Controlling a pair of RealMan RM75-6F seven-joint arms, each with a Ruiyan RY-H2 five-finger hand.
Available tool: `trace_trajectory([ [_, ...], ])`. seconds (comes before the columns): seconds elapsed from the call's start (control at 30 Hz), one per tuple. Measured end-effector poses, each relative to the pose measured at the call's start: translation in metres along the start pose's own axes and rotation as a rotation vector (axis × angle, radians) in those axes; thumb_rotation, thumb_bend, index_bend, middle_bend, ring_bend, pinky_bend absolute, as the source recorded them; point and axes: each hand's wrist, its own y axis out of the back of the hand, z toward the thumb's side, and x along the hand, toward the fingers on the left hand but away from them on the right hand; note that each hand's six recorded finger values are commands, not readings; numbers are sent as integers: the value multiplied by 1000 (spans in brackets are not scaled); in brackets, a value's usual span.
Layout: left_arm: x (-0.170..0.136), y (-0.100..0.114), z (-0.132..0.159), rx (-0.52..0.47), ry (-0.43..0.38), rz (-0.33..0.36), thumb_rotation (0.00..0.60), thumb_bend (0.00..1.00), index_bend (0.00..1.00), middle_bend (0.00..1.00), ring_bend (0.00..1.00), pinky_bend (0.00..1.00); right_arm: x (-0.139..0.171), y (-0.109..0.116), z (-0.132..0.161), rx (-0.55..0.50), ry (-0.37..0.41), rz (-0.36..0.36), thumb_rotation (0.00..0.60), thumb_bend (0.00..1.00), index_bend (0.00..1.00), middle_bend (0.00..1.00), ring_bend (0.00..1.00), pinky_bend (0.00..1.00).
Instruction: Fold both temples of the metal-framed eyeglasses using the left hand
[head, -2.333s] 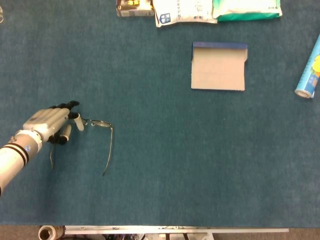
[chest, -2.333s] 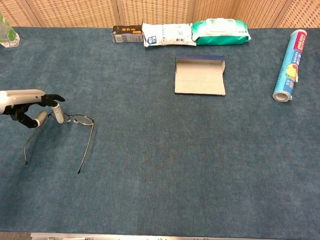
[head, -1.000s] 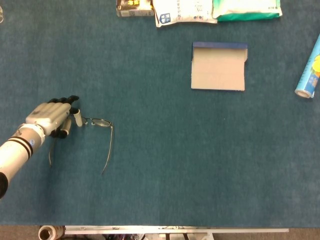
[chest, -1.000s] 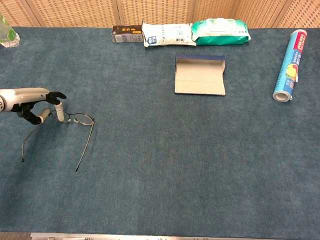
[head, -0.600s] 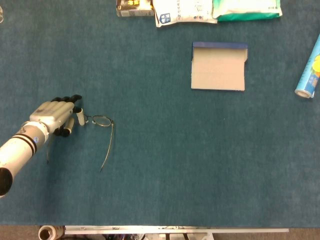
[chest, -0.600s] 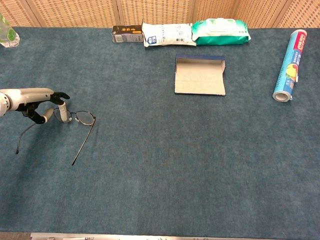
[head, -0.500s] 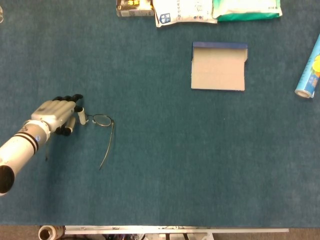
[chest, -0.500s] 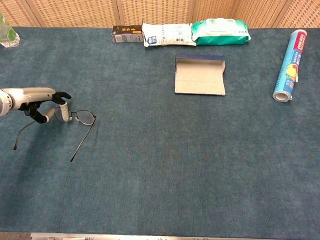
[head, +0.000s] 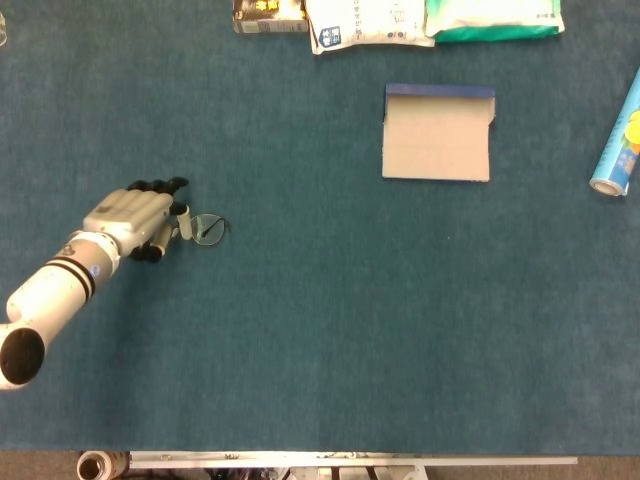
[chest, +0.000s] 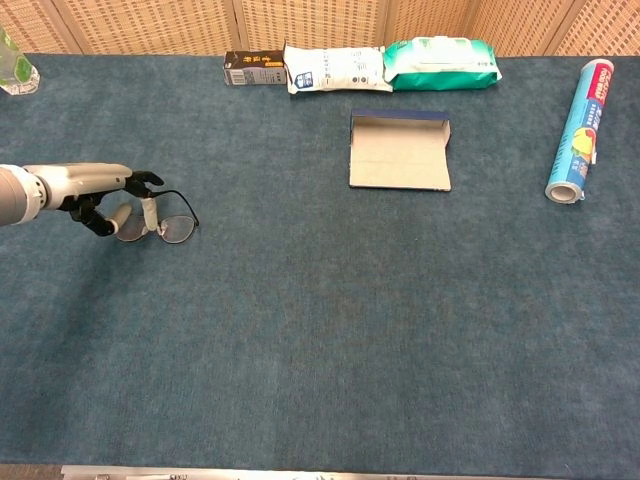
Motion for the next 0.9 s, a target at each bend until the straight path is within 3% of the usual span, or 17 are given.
trace_trajectory([
  [0.3, -17, 11, 14, -8, -53, 87, 600, 793, 378, 0, 0, 13, 1, 0, 1, 0, 3, -1, 600, 161, 607, 547, 466, 517],
  [0.53, -46, 27, 23, -24, -81, 227, 600, 784, 357, 0, 0, 13, 2, 2, 3, -1, 11, -5, 600, 160, 608, 547, 466, 517],
  [0.67, -66, 39, 23, -22, -70, 318, 600, 758, 191, 0, 0, 14, 3, 3, 4, -3, 15, -9, 600, 160, 607, 547, 466, 517],
  [0.73, -78, 46, 19, -10, -50, 375, 600, 663, 69, 0, 0, 14, 3, 4, 5, -5, 16, -13, 600, 160, 607, 547, 466, 517],
  [0.9, -107, 61, 0, 17, 38, 501, 600, 503, 0, 0, 0, 14, 4, 5, 5, -6, 18, -15, 600, 161, 607, 547, 466, 517],
])
